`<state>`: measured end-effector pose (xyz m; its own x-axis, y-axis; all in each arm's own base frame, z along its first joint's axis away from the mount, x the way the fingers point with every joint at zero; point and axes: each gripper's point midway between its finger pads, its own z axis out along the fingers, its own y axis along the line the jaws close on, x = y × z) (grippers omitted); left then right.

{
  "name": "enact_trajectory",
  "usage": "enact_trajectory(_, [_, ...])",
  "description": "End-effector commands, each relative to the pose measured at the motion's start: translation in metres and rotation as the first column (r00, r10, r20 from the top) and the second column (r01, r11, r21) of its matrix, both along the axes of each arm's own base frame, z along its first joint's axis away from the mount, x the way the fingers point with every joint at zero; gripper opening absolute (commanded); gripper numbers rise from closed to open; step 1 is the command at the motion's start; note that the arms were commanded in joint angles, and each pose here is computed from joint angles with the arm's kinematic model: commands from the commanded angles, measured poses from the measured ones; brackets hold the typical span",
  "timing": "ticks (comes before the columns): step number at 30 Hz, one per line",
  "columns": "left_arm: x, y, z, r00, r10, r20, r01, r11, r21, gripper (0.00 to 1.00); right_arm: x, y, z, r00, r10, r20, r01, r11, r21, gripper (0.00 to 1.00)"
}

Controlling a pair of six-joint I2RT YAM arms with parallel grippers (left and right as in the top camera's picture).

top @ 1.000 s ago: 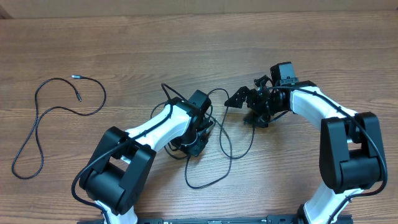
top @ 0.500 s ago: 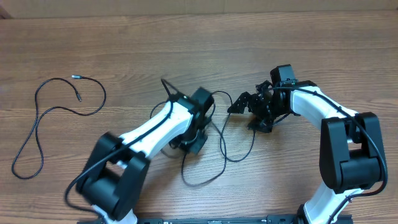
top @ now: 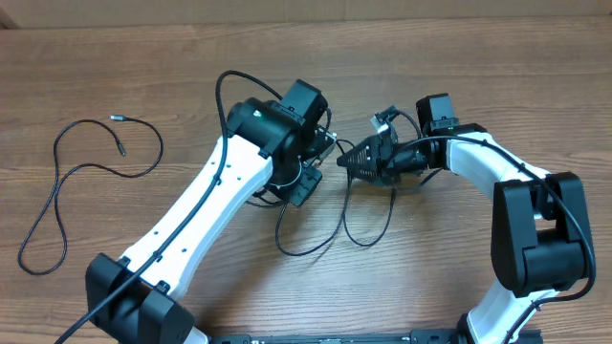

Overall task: Untangle cables
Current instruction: 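Pull the held cable far left with the left gripper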

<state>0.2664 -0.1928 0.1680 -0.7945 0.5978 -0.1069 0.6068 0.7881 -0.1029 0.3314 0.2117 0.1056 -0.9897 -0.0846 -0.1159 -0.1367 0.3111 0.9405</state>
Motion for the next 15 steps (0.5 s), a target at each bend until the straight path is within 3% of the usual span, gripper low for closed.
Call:
enact_trajectory(1, [-0.01, -0.02, 0.02, 0.991, -0.131, -0.029, 0.125, 0.979, -0.161, 0.04, 0.008, 0.001, 0.017, 0.996, 0.012, 0.092, -0.017, 0.998, 0.053, 0.65])
enact_trajectory(8, [-0.019, -0.043, 0.046, 0.973, -0.225, -0.045, 0.191, 0.902, -0.388, 0.04, 0.013, -0.001, 0.01, 0.994, -0.001, 0.105, 0.001, 1.0, 0.006, 0.57])
enact_trajectory(15, [-0.007, -0.035, 0.055, 0.984, -0.176, -0.041, 0.142, 0.894, -0.426, 0.04, 0.025, -0.016, -0.022, 0.993, -0.112, 0.027, 0.116, 0.974, -0.194, 0.54])
